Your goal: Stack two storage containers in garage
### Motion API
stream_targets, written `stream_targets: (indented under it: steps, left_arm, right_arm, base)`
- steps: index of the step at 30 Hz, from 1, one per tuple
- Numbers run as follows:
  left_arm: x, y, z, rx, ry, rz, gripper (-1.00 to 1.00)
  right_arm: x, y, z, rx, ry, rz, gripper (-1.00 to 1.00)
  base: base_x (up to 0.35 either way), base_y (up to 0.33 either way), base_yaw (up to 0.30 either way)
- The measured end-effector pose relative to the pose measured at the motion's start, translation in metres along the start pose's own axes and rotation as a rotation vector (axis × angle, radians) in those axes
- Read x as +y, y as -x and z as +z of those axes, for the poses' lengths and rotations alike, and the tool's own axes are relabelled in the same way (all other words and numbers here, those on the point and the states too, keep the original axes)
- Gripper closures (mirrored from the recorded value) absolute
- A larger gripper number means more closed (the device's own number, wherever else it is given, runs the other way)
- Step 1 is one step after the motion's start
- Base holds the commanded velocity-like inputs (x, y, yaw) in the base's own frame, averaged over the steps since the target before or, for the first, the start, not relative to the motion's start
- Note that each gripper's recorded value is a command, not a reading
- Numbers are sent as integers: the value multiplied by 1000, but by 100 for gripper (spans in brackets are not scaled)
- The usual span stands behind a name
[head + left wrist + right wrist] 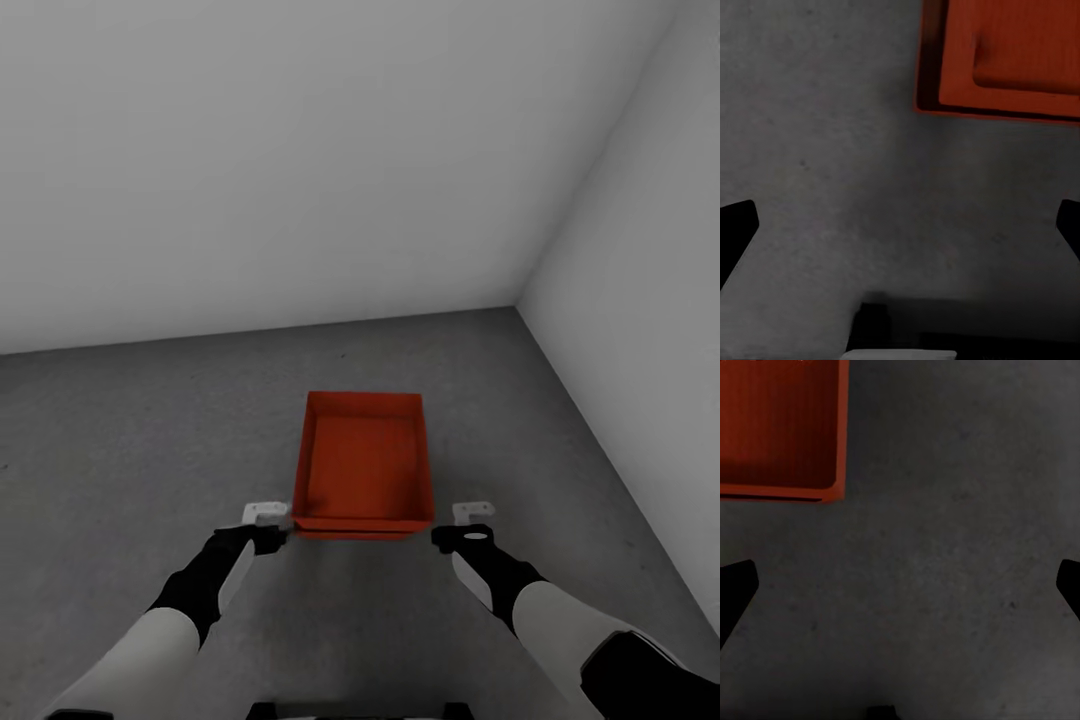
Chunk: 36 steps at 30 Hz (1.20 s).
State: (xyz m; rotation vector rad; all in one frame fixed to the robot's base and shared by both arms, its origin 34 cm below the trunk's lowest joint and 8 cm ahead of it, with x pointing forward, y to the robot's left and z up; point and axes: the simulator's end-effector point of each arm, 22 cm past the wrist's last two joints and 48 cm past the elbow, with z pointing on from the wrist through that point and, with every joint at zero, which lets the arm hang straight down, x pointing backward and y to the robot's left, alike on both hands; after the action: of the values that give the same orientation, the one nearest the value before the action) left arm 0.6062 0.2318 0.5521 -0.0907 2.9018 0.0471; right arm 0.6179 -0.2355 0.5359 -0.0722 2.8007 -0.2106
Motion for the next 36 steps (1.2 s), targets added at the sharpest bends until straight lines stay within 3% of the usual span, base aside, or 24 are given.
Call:
stream_targets:
  steps: [16, 22, 36]
  left_arm:
    - [27, -50, 6, 105, 37, 4, -100]
    - [36, -88, 9, 179, 53, 10, -100]
    - [31, -92, 10, 172, 32, 1, -100]
  right_arm:
    - [-3, 3, -7, -1, -3, 4, -100]
    - [-8, -5, -8, 14, -14, 4, -100]
    - [-16, -16, -7, 36, -26, 1, -100]
  base:
    - [-1, 0, 0]
    - [0, 0, 0]
    - [0, 0, 0]
